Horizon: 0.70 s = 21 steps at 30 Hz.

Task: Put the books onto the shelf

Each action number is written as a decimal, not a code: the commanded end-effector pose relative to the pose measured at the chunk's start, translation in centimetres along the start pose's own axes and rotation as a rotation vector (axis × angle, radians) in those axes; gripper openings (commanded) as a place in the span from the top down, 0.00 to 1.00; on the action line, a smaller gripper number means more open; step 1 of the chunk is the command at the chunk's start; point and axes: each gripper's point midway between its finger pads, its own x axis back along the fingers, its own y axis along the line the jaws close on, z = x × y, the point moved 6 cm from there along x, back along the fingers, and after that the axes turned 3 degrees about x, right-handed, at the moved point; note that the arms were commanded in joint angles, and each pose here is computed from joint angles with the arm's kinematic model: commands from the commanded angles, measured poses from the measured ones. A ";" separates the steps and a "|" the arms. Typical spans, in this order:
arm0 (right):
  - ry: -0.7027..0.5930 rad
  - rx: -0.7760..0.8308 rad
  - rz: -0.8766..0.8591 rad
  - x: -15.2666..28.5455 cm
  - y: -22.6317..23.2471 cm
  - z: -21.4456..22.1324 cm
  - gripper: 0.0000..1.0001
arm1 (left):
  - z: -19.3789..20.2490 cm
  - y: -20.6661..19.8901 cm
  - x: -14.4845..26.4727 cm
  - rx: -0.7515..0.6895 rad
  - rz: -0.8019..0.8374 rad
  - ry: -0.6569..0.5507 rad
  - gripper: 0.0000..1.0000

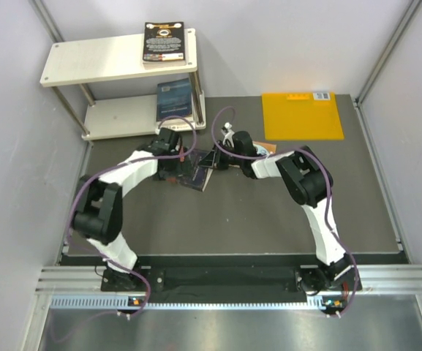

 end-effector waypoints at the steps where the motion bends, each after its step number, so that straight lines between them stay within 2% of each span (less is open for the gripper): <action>1: -0.038 0.097 -0.167 2.5 7.1 -1.7 1.00 | 0.3 0.6 6.8 0.137 0.063 -0.138 0.01; 5: -0.081 0.084 -0.206 4.0 8.9 -2.5 1.00 | 2.1 0.6 9.6 0.263 0.169 -0.171 0.01; 6: -0.088 0.073 -0.206 4.2 8.9 -2.5 1.00 | 3.3 0.6 9.5 0.288 0.201 -0.145 0.01; 7: -0.117 0.078 -0.228 4.7 9.8 -3.1 1.00 | 3.4 0.4 10.8 0.351 0.247 -0.175 0.02; 9: -0.137 0.047 -0.246 5.2 10.4 -3.3 1.00 | 5.6 0.5 10.5 0.406 0.304 -0.140 0.01; 10: -0.172 0.036 -0.264 5.6 11.2 -3.9 1.00 | 5.6 0.2 11.7 0.472 0.365 -0.165 0.01; 12: -0.195 0.011 -0.268 5.9 11.2 -3.9 1.00 | 7.3 0.6 11.1 0.535 0.393 -0.146 0.01; 14: -0.248 -0.017 -0.301 6.6 12.2 -4.5 1.00 | 7.5 0.1 12.0 0.614 0.490 -0.174 0.01; 21: -0.272 -0.029 -0.335 8.0 13.1 -4.0 1.00 | 10.1 -0.7 9.8 0.709 0.685 -0.124 0.01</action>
